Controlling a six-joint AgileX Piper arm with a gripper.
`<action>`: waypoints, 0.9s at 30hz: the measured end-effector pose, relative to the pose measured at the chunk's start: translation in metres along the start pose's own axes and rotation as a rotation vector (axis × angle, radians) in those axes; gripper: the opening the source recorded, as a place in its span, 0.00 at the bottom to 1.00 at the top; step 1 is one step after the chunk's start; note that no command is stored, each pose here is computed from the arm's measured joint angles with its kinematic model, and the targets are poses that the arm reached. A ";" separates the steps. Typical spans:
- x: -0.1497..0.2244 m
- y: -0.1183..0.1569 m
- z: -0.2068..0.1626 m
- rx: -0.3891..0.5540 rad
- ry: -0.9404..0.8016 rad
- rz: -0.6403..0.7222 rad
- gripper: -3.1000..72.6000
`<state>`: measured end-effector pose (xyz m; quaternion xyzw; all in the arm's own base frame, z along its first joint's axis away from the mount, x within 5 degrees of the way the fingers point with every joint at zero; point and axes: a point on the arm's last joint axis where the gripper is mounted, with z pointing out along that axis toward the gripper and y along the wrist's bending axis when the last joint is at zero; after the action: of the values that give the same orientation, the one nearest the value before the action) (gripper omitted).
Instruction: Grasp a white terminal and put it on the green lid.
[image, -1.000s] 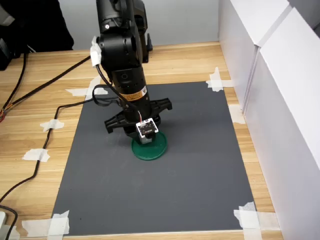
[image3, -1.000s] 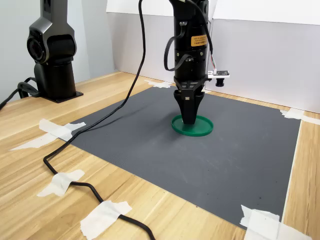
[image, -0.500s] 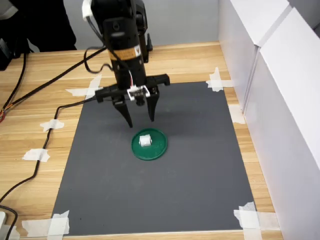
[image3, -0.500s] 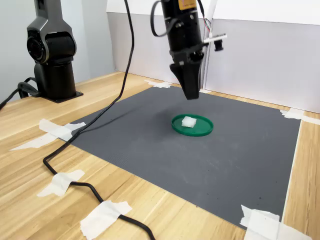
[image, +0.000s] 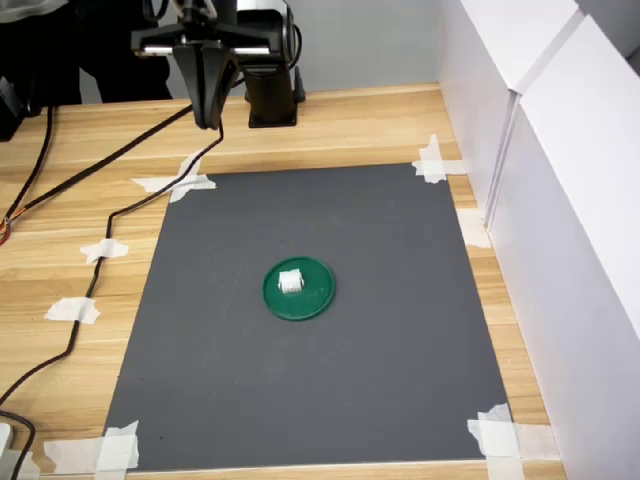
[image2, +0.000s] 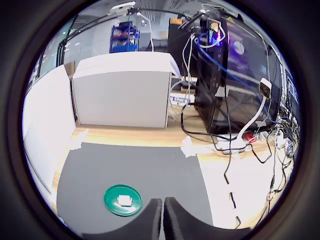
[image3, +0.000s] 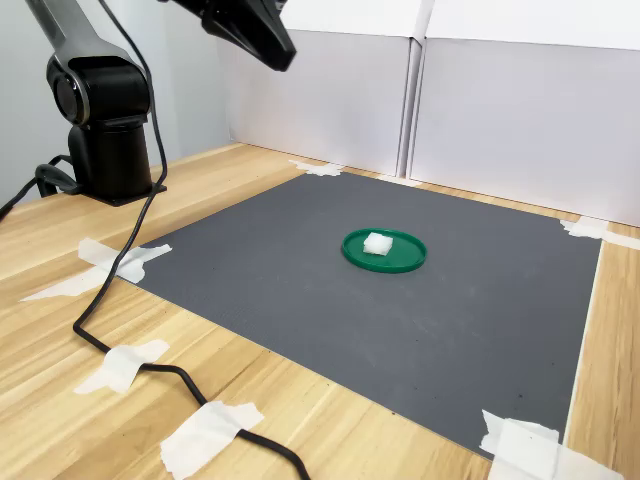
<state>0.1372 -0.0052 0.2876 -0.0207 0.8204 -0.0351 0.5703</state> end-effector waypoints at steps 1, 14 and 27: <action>0.007 0.001 -0.007 0.002 -0.021 0.000 0.03; 0.077 0.007 -0.048 0.015 -0.202 0.012 0.03; 0.105 0.010 -0.052 0.011 -0.227 0.004 0.03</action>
<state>0.0520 -0.0010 0.2066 -0.0196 0.7504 -0.0359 0.6598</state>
